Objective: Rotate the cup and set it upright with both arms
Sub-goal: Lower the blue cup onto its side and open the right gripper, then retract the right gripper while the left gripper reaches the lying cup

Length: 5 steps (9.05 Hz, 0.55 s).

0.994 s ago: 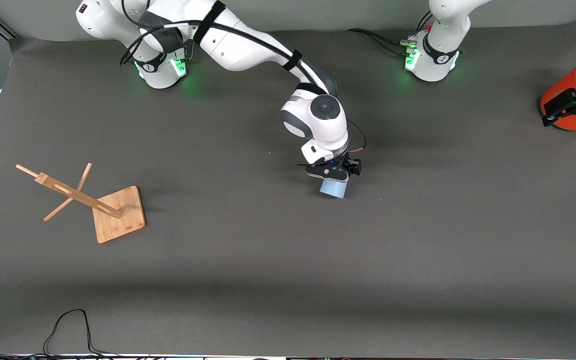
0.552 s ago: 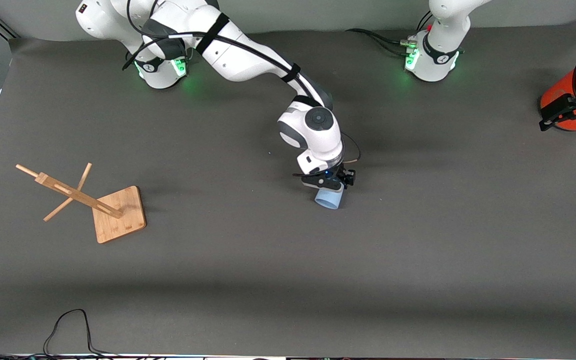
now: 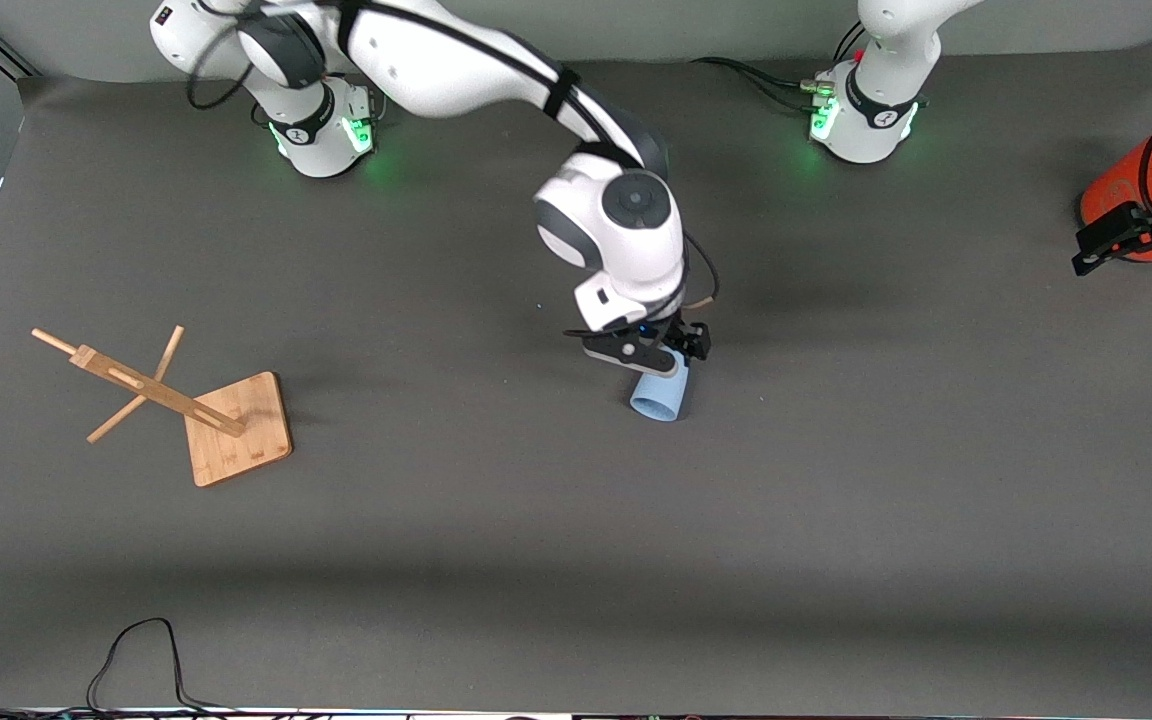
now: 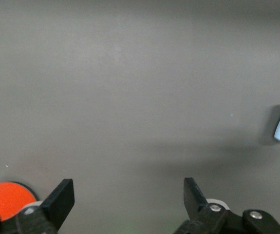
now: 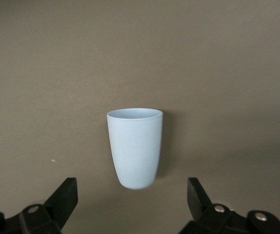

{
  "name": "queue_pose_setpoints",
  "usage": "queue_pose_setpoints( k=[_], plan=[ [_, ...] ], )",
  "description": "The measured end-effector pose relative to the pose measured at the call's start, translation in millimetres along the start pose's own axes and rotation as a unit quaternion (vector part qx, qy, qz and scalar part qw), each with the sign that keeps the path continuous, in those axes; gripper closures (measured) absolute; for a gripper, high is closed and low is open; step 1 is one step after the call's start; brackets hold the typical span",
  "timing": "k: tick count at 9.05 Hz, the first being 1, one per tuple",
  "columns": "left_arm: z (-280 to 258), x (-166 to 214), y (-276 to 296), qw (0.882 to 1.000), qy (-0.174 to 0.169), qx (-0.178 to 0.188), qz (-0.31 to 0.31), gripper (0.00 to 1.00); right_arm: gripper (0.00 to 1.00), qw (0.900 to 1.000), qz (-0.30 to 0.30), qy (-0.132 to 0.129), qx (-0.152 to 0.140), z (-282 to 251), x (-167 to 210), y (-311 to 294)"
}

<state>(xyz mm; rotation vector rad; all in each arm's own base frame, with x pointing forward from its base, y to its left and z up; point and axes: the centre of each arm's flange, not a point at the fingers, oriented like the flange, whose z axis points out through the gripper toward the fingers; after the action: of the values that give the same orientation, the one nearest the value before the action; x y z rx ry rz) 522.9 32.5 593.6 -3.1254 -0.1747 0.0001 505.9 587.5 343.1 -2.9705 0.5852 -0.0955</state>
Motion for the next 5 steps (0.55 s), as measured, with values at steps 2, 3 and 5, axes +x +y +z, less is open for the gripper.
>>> queue_pose_setpoints(
  k=[2, 3, 5],
  plan=[
    [23.7, 12.7, 45.2, 0.996, -0.011, -0.006, -0.090, 0.00, 0.00, 0.999, -0.027, -0.014, -0.020, -72.6, 56.7, 34.9],
    [38.5, 18.1, 75.9, 0.992, -0.024, -0.010, -0.127, 0.00, 0.00, 0.997, -0.054, -0.027, -0.038, -113.6, 102.4, 72.1],
    [63.6, 28.7, 143.5, 0.977, -0.038, 0.008, -0.209, 0.00, 0.00, 0.993, -0.090, -0.048, -0.054, -179.7, 179.9, 151.4]
  ],
)
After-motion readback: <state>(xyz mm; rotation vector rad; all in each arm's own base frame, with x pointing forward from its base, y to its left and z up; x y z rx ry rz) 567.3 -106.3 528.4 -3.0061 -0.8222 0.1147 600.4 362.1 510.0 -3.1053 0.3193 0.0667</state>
